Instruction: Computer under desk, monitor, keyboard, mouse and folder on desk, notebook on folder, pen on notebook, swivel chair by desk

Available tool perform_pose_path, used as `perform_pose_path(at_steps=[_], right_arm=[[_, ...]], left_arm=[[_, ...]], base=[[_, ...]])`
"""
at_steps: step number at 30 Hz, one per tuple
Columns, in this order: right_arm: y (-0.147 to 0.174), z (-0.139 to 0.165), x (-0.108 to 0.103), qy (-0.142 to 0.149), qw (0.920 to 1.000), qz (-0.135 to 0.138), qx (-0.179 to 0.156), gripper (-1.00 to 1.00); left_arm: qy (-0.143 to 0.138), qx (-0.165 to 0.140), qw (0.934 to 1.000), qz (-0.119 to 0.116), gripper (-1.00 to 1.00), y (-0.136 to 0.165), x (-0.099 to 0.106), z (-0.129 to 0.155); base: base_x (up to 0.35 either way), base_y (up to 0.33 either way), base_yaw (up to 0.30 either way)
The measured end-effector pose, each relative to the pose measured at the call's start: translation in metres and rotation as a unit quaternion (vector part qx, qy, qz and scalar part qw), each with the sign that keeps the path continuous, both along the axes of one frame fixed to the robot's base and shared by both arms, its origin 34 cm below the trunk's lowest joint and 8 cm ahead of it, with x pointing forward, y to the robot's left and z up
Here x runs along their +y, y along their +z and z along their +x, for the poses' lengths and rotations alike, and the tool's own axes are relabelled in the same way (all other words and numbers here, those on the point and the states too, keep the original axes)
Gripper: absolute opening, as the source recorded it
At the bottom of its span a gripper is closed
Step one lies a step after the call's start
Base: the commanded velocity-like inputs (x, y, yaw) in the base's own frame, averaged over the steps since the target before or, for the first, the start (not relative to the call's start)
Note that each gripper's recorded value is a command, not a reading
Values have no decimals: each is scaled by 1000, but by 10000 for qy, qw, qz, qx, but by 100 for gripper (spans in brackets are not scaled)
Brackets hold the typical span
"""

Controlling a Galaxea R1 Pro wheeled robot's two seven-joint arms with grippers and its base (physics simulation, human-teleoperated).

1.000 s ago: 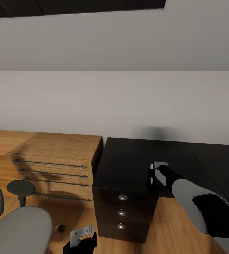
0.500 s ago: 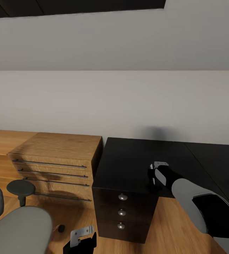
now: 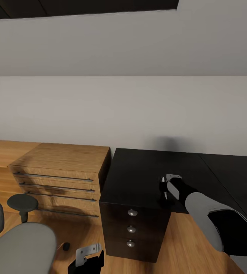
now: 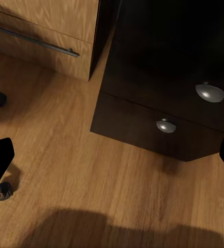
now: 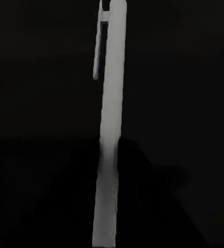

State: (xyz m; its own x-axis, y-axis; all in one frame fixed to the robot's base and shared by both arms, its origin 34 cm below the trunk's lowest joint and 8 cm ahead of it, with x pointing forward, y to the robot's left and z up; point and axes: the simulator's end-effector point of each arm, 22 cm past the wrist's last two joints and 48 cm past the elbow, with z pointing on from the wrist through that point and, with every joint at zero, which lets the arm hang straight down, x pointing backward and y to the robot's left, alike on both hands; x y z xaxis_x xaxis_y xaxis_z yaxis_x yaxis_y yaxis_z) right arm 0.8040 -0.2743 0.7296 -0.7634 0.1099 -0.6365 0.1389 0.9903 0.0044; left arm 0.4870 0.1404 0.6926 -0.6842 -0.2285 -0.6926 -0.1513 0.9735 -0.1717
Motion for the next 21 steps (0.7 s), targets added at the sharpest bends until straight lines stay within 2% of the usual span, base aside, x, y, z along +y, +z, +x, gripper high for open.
perform_pose_path(at_steps=[10,21], right_arm=[[0,0,1,-38,10000,55,-3,-100],[4,-11,-2,-101,9997,89,206,-100]], left_arm=[[0,0,10000,0,100,0,0,0],[1,3,10000,1,100,19,0,1]], base=[[0,0,0],[0,0,0]])
